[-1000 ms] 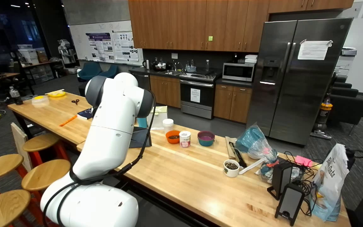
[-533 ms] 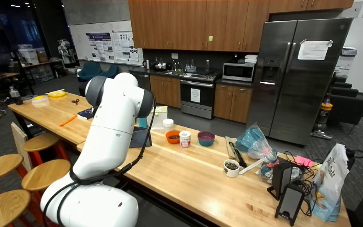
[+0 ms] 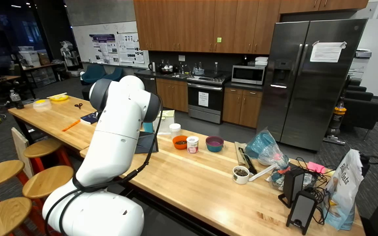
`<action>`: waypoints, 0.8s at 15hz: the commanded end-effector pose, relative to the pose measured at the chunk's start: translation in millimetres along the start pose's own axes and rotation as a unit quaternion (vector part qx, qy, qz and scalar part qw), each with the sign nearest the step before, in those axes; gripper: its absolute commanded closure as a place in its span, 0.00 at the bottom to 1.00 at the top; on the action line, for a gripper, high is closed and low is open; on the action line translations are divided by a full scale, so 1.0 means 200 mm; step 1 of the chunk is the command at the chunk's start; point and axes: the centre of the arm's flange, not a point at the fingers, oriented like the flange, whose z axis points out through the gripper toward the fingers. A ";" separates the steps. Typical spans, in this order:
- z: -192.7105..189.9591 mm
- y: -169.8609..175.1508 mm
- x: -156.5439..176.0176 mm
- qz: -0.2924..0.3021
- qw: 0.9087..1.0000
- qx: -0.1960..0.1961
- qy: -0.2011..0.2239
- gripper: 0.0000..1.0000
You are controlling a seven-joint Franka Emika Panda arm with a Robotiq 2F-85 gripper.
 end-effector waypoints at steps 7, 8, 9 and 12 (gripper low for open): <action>0.01 0.00 0.00 -0.003 1.000 0.010 0.006 0.00; 0.01 0.00 0.00 -0.004 1.000 0.013 0.006 0.00; 0.02 0.00 0.00 -0.004 1.000 0.016 0.007 0.00; 0.05 0.00 0.02 -0.007 1.000 0.023 0.010 0.00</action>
